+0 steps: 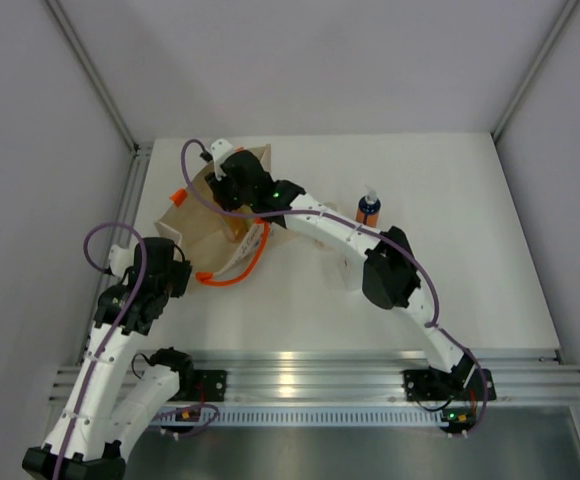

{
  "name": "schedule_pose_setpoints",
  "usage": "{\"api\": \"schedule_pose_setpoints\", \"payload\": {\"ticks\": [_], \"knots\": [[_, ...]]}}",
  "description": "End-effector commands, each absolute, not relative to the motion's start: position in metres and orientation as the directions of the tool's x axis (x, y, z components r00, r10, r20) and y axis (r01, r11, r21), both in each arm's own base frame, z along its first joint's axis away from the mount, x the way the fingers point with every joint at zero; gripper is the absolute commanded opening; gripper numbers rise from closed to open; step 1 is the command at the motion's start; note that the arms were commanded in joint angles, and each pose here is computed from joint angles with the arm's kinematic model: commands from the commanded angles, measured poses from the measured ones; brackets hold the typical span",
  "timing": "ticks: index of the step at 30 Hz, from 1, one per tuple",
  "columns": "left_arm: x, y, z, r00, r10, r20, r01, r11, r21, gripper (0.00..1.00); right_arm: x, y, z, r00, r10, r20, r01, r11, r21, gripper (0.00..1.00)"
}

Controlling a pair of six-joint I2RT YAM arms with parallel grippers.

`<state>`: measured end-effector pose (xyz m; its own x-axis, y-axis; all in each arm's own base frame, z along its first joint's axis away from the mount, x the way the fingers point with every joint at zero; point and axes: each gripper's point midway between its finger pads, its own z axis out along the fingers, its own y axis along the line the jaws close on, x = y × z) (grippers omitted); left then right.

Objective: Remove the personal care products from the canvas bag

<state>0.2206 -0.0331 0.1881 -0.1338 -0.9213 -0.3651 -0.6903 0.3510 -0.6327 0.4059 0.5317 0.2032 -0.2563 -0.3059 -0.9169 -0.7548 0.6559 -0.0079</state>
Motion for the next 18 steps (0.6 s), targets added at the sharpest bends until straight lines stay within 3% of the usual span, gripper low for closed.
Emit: {"api": "schedule_pose_setpoints", "payload": {"ticks": [1, 18], "knots": [[0.223, -0.036, 0.193, -0.144, -0.921, -0.361, -0.669, 0.359, -0.650, 0.00, 0.394, 0.549, 0.246, -0.183, -0.208, -0.961, -0.804, 0.594, 0.025, 0.00], [0.223, -0.037, 0.197, -0.139, -0.924, -0.356, -0.664, 0.354, -0.659, 0.00, 0.345, 0.514, 0.417, 0.072, -0.043, -0.996, -0.827, 0.555, -0.084, 0.00]]}}
